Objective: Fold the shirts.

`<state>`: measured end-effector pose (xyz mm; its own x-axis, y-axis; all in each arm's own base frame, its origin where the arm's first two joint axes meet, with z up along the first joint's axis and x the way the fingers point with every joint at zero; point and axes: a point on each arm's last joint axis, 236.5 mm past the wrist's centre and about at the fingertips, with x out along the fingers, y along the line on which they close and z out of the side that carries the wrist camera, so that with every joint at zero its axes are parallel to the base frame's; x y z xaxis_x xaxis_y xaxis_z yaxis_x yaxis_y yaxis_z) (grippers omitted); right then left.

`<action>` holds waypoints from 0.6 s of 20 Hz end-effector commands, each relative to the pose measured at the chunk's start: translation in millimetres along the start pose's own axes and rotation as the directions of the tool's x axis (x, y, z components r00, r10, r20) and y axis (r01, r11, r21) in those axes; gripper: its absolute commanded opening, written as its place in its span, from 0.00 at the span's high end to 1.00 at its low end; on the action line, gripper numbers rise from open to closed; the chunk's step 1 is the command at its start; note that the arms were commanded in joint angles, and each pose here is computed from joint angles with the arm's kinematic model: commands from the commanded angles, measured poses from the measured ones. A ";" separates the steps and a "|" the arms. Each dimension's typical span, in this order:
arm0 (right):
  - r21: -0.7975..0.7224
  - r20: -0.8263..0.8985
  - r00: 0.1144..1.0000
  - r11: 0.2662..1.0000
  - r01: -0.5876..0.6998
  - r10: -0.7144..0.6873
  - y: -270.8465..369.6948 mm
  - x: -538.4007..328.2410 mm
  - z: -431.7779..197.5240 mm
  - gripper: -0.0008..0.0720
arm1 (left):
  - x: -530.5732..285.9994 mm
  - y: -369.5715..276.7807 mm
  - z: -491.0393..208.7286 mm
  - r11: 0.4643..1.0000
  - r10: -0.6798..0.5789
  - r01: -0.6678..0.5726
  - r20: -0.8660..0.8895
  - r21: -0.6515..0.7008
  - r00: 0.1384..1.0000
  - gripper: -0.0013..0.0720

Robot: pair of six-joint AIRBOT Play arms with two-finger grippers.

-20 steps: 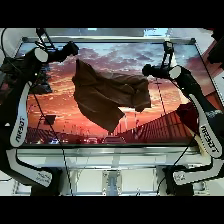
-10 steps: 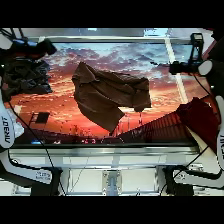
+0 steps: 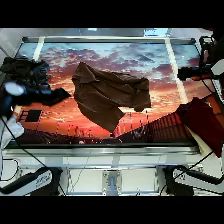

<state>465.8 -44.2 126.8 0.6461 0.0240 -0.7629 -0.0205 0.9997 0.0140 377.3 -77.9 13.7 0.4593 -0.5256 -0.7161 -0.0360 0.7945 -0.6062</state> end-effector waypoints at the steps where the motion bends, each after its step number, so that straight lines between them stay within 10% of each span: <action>1: 0.043 -0.006 0.997 0.996 -0.073 0.073 16.9 -2.2 -1.5 0.40 | 20.0 5.9 -45.0 0.973 -0.093 0.103 0.062 -0.206 0.994 0.04; 12: 0.100 0.007 0.985 0.980 -0.172 0.172 40.4 -5.6 1.6 0.40 | 75.4 19.1 -66.9 0.968 0.039 -0.020 0.071 -0.250 0.997 0.04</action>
<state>463.9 -9.5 131.7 0.6429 0.1718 -0.7465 -0.0497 0.9818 0.1832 340.6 -120.0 -64.0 0.4755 -0.5374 -0.6965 -0.2375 0.6839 -0.6898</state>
